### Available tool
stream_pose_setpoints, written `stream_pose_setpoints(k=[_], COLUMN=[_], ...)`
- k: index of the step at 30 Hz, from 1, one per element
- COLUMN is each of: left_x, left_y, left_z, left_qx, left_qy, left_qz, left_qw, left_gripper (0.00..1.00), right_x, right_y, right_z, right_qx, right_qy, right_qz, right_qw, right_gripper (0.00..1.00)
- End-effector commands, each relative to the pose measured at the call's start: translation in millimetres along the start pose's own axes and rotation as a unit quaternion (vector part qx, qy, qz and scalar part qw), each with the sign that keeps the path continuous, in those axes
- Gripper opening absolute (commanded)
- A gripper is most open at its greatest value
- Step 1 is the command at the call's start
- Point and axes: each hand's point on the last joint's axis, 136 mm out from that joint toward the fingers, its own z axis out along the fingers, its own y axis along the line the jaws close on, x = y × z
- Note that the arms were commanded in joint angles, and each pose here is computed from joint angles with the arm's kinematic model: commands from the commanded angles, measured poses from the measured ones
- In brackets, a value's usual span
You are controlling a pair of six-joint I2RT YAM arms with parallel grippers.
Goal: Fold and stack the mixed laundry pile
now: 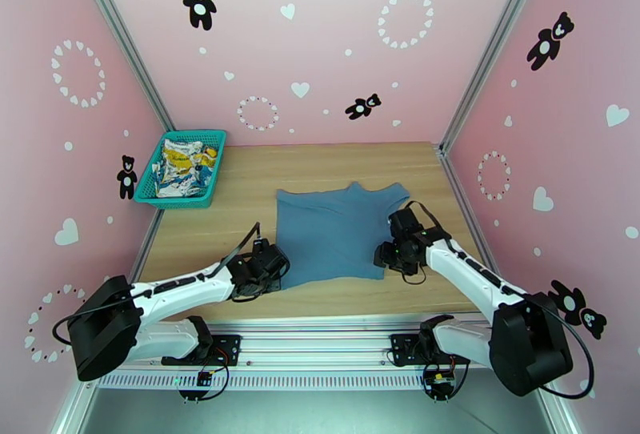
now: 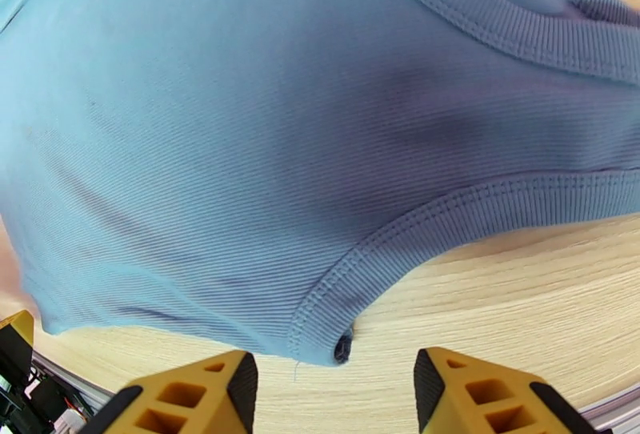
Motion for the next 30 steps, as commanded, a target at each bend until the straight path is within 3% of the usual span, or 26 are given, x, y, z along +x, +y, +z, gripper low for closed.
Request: stream_pose_setpoints(k=[1,3,4,7,11,15,18,20,25,30], left_x=[1.9,4.2,5.3,8.1,13.2,15.4,11.9,5.2,0.6,19.6], left_y=[-9.3,-25.7,-34.2,-46.3,-43.6,-49.2,-44.4,-39.6,-25.8,-2.5], left_z=[-10.9,-12.5,-11.8,-2.0,10.7,16.7,18.6,12.7,-15.5,-35.8], left_qx=[0.035,0.069,0.083,0.103,0.08,0.076,0.059,0.051,0.05,0.049], left_qy=[0.008,0.024,0.032,0.044,0.058,0.068,0.056,0.037,0.019,0.047], left_qz=[0.005,0.004,0.0,-0.018,-0.012,-0.006,-0.005,-0.006,0.006,0.009], left_qw=[0.999,0.997,0.996,0.994,0.995,0.995,0.997,0.998,0.999,0.998], left_gripper=[0.0,0.31,0.37,0.43,0.48,0.35,0.1,0.0,0.0,0.0], right_x=[0.1,4.2,8.2,15.7,17.6,21.5,23.2,23.0,18.8,15.8], right_y=[2.0,7.2,10.6,9.6,0.2,-3.1,-5.0,-5.4,-4.8,-6.6], right_z=[-6.9,1.2,5.5,13.3,11.9,13.7,15.4,13.5,-3.1,-18.5], right_qx=[0.023,0.023,0.018,0.014,0.032,0.034,0.035,0.035,0.037,0.045], right_qy=[0.002,0.018,0.028,0.037,0.029,0.03,0.029,0.025,0.011,0.002], right_qz=[-0.033,-0.042,-0.044,-0.039,-0.04,-0.037,-0.034,-0.033,-0.038,-0.048], right_qw=[0.999,0.999,0.998,0.998,0.998,0.998,0.998,0.999,0.999,0.998], right_gripper=[0.57,0.57,0.56,0.56,0.57,0.57,0.56,0.56,0.56,0.57])
